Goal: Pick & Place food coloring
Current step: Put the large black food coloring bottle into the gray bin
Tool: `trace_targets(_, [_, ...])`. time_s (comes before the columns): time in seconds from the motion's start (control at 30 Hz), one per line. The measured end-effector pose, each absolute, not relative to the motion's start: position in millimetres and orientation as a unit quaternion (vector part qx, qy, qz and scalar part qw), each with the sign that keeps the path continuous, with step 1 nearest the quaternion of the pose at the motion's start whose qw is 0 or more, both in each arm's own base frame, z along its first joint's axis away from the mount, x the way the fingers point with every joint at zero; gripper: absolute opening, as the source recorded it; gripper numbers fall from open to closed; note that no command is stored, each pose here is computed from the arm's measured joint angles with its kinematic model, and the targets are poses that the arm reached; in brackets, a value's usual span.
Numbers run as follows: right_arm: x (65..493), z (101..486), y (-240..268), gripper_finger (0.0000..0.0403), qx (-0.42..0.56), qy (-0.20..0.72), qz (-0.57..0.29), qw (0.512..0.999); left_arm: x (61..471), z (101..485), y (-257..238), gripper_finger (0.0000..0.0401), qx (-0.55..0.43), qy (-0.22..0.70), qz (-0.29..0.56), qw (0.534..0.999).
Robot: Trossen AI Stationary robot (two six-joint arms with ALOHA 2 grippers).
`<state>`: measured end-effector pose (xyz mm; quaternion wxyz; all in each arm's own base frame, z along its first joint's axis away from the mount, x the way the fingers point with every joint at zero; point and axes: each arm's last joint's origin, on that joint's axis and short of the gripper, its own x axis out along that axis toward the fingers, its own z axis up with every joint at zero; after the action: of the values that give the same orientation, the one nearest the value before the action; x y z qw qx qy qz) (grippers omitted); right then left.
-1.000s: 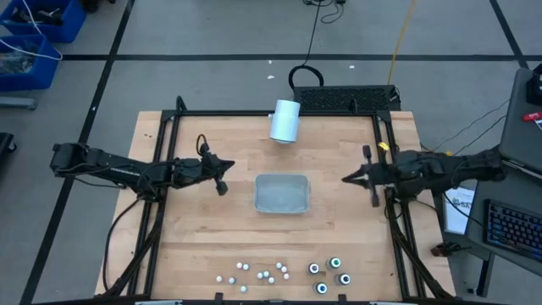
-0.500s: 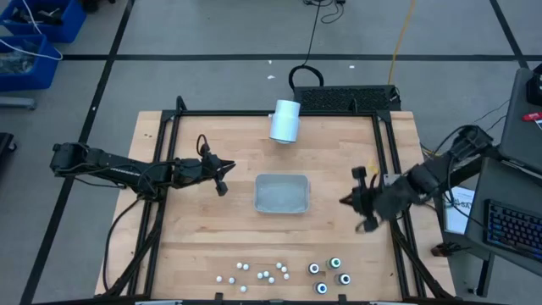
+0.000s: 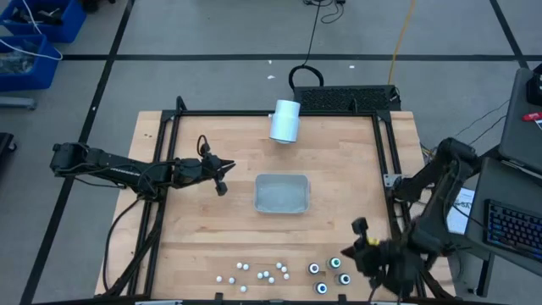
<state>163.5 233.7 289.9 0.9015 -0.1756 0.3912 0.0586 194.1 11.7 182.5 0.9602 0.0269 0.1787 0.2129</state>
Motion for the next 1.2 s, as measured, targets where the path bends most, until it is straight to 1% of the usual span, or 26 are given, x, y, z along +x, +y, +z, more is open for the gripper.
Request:
trace_targets(0.1, [168,295,250,0.0,-0.15,0.432,0.009,0.889,194,182,11,0.0049,0.026,0.18,0.201,0.963])
trace_targets(0.27, [178,284,270,0.0004,-0.13,0.507,-0.04,0.851,195,182,11,0.0049,0.025,0.18,0.192,0.964])
trace_targets(0.33, [183,281,277,0.0015,-0.105,0.528,-0.037,0.842,195,182,11,0.0049,0.025,0.18,0.192,0.964])
trace_targets(0.43, [185,275,282,0.0044,-0.094,0.545,-0.033,0.833,195,182,11,0.0049,0.025,0.18,0.191,0.964])
trace_targets(0.67, [185,275,282,0.013,-0.118,0.534,-0.03,0.837,195,182,11,0.0049,0.025,0.18,0.191,0.965])
trace_targets(0.8, [186,275,282,0.0163,-0.121,0.527,-0.033,0.84,196,187,11,0.0049,0.021,0.155,0.192,0.969])
trace_targets(0.97, [188,277,282,0.0179,-0.122,0.489,-0.055,0.862,196,192,7,0.0049,0.002,0.132,0.183,0.974])
trace_targets(1.07, [190,277,282,0.018,-0.11,0.451,-0.085,0.881,195,203,4,0.0049,0.007,0.089,0.17,0.981])
trace_targets(1.2, [193,278,282,0.018,-0.129,0.423,-0.088,0.893,194,206,-1,0.0049,0.023,0.082,0.132,0.988])
